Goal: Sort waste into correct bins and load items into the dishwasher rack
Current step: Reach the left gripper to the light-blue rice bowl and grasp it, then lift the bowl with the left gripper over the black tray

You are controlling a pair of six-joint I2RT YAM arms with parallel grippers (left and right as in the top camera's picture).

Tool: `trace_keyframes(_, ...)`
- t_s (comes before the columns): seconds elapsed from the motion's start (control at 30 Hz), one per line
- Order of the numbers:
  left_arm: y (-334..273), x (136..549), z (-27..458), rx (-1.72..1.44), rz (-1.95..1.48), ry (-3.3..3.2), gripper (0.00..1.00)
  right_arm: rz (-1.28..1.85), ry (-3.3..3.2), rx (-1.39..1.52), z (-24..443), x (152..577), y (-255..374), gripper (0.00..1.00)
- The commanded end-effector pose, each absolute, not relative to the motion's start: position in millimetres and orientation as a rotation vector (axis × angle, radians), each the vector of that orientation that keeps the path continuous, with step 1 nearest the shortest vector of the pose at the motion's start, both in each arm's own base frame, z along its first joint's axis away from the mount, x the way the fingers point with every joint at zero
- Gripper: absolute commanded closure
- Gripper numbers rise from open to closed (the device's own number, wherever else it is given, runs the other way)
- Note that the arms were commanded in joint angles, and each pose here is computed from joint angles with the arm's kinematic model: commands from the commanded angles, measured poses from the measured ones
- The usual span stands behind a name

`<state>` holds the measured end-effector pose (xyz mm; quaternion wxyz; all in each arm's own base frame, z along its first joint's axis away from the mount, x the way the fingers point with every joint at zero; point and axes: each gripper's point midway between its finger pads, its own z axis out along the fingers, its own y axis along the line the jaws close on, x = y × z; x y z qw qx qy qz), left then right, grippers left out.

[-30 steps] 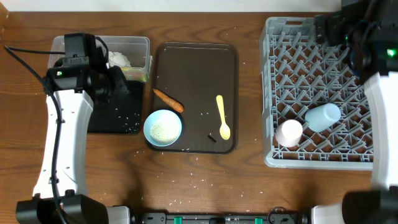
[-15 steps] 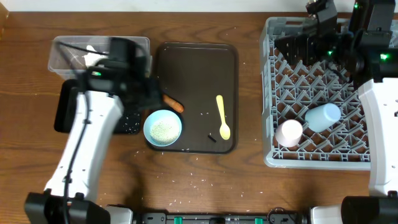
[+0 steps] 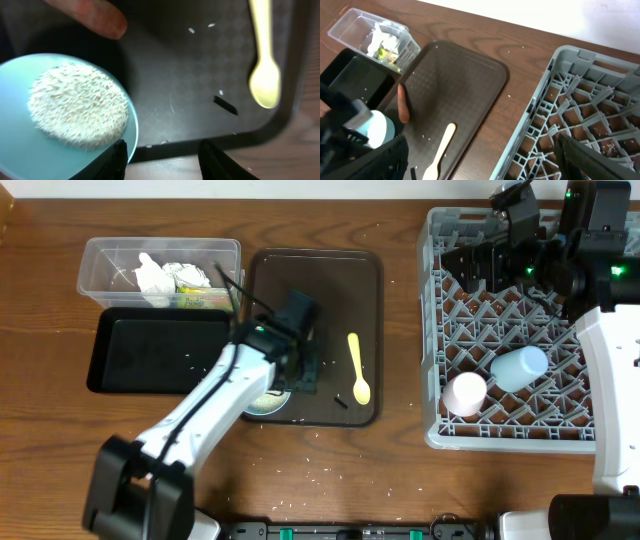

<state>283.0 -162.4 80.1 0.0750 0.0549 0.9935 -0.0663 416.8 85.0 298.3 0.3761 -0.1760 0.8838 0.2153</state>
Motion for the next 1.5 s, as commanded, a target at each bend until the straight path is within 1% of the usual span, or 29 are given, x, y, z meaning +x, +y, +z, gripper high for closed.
trace_keyframes(0.0, -153.1, 282.3, 56.2, 0.145, -0.061, 3.026, 0.53, 0.544, 2.284, -0.43, 294.1, 416.5, 84.2, 0.09)
trace_keyframes(0.13, -148.5, 282.7, 36.8, 0.113, 0.005, 3.067, 0.54, 0.51, 2.315, -0.412, 288.9, 415.0, 78.9, 0.09)
trace_keyframes(0.23, -147.0, 283.6, 29.6, 0.09, 0.029, 3.078, 0.68, 0.51, 2.321, -0.414, 287.8, 413.9, 78.9, 0.09)
trace_keyframes(0.3, -147.4, 284.2, 28.4, 0.09, 0.029, 3.078, 0.74, 0.505, 2.322, -0.412, 287.7, 414.2, 78.2, 0.09)
trace_keyframes(0.4, -148.3, 286.0, 28.6, 0.089, 0.023, 3.07, 0.89, 0.489, 2.329, -0.406, 286.4, 414.4, 76.1, 0.09)
trace_keyframes(0.47, -149.1, 287.6, 28.7, 0.089, 0.019, 3.064, 0.94, 0.49, 2.332, -0.405, 285.9, 413.9, 76.1, 0.09)
trace_keyframes(0.67, -149.4, 291.7, 33.4, 0.085, 0.02, 3.051, 0.94, 0.484, 2.342, -0.401, 284.3, 412.9, 74.9, 0.08)
trace_keyframes(0.73, -148.1, 294.0, 45.1, 0.076, 0.018, 3.047, 0.94, 0.473, 2.351, -0.396, 282.9, 412.4, 73.3, 0.08)
trace_keyframes(0.87, -142.5, 304.8, 85.4, 0.015, -0.053, 3.013, 0.94, 0.47, 2.358, -0.393, 281.7, 411.5, 72.6, 0.08)
trace_keyframes(1.0, -128.1, 314.7, 126.6, -0.017, -0.213, 2.937, 0.94, 0.47, 2.359, -0.393, 281.6, 411.4, 72.6, 0.08)
trace_keyframes(1.1, -99.4, 322.2, 146.9, -0.1, -0.299, 2.881, 0.94, 0.472, 2.366, -0.392, 280.5, 410.0, 72.6, 0.08)
trace_keyframes(1.47, -16.0, 343.9, 169.3, -0.262, -0.96, 2.647, 0.94, 0.475, 2.374, -0.39, 279.4, 408.6, 72.6, 0.09)
